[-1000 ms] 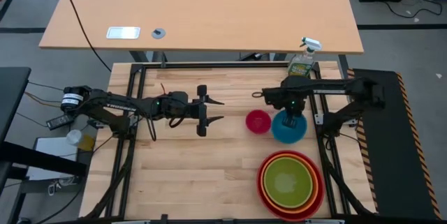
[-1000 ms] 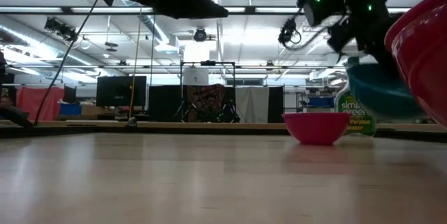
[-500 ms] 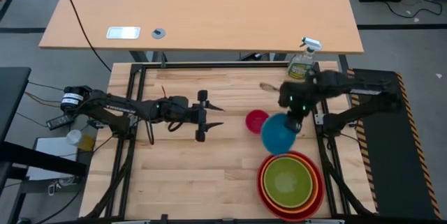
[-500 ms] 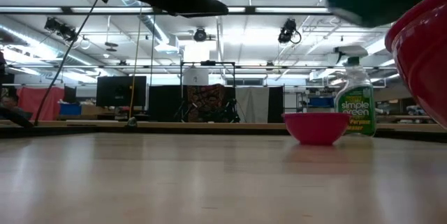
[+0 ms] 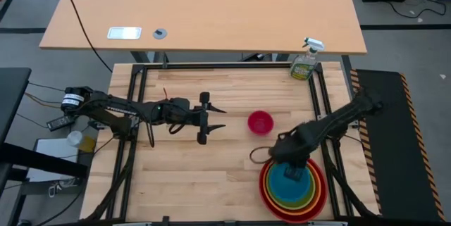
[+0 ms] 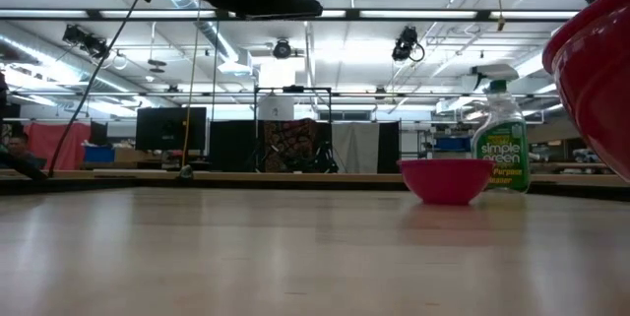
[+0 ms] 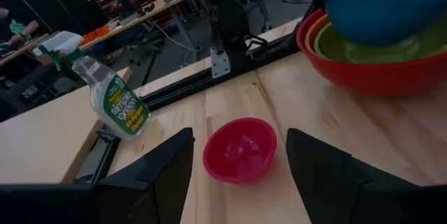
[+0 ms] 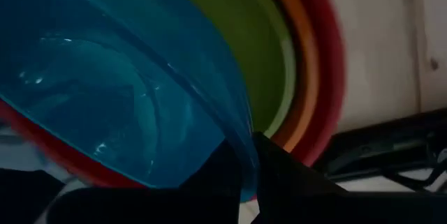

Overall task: Nest bowls inside each other
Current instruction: Stack the blue bowl on the green bowl, then stack the pink bowl on the blue bowl

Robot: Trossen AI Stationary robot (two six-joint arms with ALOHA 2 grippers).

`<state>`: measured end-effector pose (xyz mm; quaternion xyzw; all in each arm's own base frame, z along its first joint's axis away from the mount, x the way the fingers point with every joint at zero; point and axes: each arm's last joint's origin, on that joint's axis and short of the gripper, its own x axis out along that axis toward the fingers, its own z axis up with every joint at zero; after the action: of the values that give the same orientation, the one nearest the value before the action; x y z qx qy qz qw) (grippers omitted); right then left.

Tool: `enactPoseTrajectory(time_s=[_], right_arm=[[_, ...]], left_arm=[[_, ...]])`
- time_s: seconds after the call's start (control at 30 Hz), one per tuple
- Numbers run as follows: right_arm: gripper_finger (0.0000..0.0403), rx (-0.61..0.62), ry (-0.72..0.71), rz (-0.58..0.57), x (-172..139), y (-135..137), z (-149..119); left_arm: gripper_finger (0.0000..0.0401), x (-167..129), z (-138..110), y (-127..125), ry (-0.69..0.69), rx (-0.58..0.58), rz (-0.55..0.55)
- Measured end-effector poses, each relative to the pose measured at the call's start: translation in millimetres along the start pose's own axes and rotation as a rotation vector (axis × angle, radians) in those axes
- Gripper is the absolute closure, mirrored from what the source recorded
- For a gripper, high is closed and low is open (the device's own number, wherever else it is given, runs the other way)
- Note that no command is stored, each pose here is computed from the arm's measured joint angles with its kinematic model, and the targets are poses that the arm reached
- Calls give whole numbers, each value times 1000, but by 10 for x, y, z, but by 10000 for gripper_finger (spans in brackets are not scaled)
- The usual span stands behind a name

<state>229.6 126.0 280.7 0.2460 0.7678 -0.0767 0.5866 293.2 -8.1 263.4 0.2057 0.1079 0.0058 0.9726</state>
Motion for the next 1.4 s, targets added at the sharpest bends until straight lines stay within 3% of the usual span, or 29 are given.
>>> enactPoseTrajectory(time_s=[0.37, 0.53, 0.7, 0.87, 1.03, 1.17, 1.27, 1.4], right_arm=[[319, 64, 149, -188, 540, 185, 294], [269, 101, 203, -202, 537, 165, 263], [209, 181, 211, -197, 292, 116, 152], [170, 197, 79, -120, -37, 88, 73], [169, 192, -275, -267, -233, -83, 201], [182, 203, -439, -342, -286, -210, 480], [191, 196, -475, -370, -251, -369, 715], [196, 189, -404, -415, -111, -760, 939]], left_arm=[[168, 0, 7, 3, -8, -26, 3], [168, 0, 7, 3, -7, -62, 3], [168, 0, -18, -8, 19, -73, -7], [168, 0, -25, -11, 27, -73, -10], [168, -1, -24, -17, 27, -92, -13], [168, -4, -36, -37, 41, -118, -29], [168, -6, -63, -50, 70, -122, -40], [168, -10, -101, -67, 109, -121, -54]])
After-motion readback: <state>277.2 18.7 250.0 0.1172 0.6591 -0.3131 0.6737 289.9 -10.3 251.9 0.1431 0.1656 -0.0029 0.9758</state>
